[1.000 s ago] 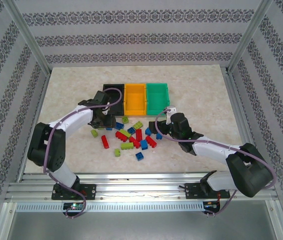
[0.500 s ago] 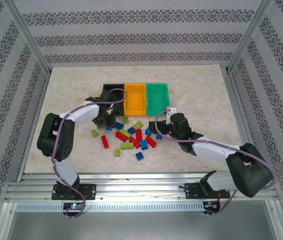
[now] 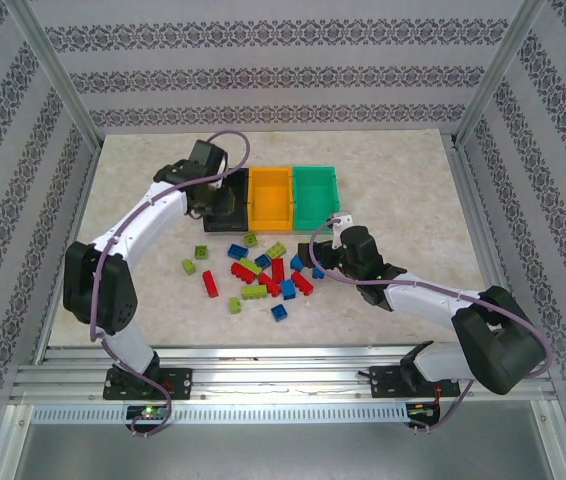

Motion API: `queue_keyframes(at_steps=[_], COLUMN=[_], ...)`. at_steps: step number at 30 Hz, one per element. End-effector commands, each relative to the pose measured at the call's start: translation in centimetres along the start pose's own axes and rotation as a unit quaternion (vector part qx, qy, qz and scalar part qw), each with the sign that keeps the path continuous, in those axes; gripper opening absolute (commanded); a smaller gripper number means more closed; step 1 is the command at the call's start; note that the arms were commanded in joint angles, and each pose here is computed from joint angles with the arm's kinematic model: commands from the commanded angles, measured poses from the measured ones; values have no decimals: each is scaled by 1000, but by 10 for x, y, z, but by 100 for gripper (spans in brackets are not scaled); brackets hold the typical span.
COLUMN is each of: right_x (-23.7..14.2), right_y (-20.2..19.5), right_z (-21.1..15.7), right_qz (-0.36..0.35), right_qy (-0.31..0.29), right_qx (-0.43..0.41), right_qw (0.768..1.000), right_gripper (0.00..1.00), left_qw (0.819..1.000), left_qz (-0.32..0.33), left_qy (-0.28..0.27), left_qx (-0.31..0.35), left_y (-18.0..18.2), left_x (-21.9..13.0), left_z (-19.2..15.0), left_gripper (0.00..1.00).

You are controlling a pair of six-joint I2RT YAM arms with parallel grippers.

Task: Sort the legos into containers by color
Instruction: Place the lego in the container, then pick up the lego from the center of the table.

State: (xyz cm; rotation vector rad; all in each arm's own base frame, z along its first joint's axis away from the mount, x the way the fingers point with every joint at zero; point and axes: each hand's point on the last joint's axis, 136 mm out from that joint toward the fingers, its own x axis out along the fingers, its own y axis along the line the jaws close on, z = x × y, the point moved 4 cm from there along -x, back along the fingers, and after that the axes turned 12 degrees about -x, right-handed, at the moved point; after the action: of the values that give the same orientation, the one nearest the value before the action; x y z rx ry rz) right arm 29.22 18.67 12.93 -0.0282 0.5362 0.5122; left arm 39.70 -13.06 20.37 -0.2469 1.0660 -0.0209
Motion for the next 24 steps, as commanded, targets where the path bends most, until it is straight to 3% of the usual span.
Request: queue_keyframes(at_steps=[1, 6, 13, 16, 21, 24], right_x=[-1, -5, -6, -10, -15, -16], right_y=[4, 1, 6, 5, 4, 0], right_z=[6, 7, 2, -9, -41, -54], right_qz=[-2, -9, 7, 5, -6, -24], right_qy=[-10, -14, 6, 37, 135, 183], right_qx=[-12, -17, -10, 30, 76, 86], right_qw=[1000, 1000, 1000, 999, 988, 979], right_gripper=[98, 98, 97, 93, 76, 72], left_qw=[999, 999, 999, 995, 980, 972], left_qz=[37, 34, -31, -82, -177, -204], left_qy=[23, 19, -31, -58, -94, -115], left_qx=[26, 28, 22, 19, -4, -10], left_y=[2, -6, -1, 0, -5, -5], left_x=[16, 16, 5, -4, -10, -10], left_z=[9, 22, -6, -25, -55, -61], left_gripper=[39, 57, 59, 60, 60, 60])
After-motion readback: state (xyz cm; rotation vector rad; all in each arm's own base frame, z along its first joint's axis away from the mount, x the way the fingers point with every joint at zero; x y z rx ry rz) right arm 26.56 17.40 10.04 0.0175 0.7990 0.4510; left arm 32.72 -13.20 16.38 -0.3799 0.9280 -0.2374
